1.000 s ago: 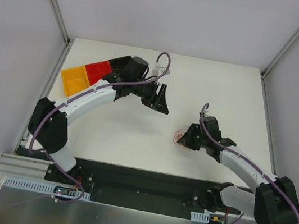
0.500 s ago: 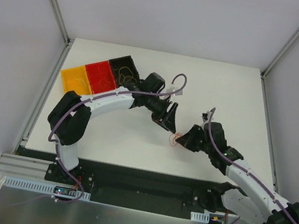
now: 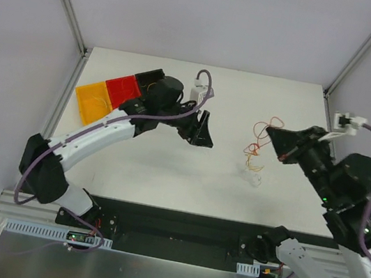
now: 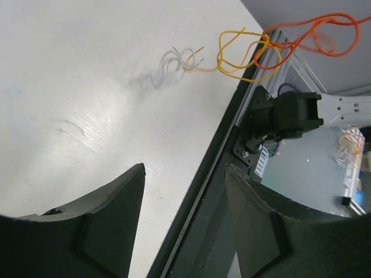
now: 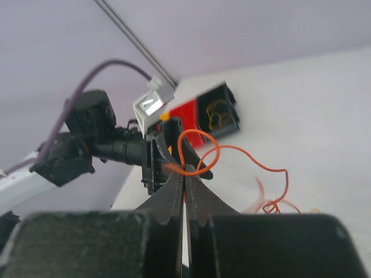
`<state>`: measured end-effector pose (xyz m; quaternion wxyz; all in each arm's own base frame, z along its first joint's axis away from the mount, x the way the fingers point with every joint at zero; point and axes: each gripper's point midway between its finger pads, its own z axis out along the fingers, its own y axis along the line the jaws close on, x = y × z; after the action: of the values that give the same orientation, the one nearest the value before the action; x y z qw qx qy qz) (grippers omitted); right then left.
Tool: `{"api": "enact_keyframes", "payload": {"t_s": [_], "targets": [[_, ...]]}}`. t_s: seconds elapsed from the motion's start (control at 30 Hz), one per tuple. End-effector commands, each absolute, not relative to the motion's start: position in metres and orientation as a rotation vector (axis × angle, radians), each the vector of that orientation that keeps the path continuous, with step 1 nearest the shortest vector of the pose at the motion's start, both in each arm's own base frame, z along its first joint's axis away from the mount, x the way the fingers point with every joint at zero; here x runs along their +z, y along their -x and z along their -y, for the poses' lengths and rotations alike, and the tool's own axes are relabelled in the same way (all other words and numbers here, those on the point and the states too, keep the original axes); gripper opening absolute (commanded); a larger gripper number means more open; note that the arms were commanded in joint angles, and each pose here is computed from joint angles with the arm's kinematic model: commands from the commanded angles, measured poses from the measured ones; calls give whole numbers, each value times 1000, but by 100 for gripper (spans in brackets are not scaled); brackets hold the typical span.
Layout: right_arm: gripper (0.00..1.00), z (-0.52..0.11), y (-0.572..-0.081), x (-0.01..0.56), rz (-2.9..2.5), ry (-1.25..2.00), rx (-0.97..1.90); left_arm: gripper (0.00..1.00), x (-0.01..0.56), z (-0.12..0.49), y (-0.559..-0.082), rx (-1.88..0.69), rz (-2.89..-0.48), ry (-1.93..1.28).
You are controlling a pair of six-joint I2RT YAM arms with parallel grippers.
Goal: Untangle the cables
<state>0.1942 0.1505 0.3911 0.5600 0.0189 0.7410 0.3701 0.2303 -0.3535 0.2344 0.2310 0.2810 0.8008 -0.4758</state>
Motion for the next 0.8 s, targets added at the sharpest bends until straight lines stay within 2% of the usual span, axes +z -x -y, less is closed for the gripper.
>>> {"api": "enact_keyframes", "payload": {"t_s": [0.0,0.13,0.37,0.47,0.6,0.77], "targets": [[0,-126,-179,454,-1608,29,780,57,277,325,-250,-1072,-1987,-746],[1,-116,-191,460,-1584,12,687,61,286,310,-256,-971,-1936,-709],[0,-132,-219,398,-1723,0,643,62,284,311,-257,-965,-1931,-722],[0,-127,-226,393,-1735,-18,588,62,284,312,-257,-973,-1935,-724],[0,-114,-222,449,-1658,0,535,63,288,314,-254,-999,-1919,-737],[0,-103,-194,568,-1415,34,607,63,288,314,-253,-1006,-1911,-743]]}}
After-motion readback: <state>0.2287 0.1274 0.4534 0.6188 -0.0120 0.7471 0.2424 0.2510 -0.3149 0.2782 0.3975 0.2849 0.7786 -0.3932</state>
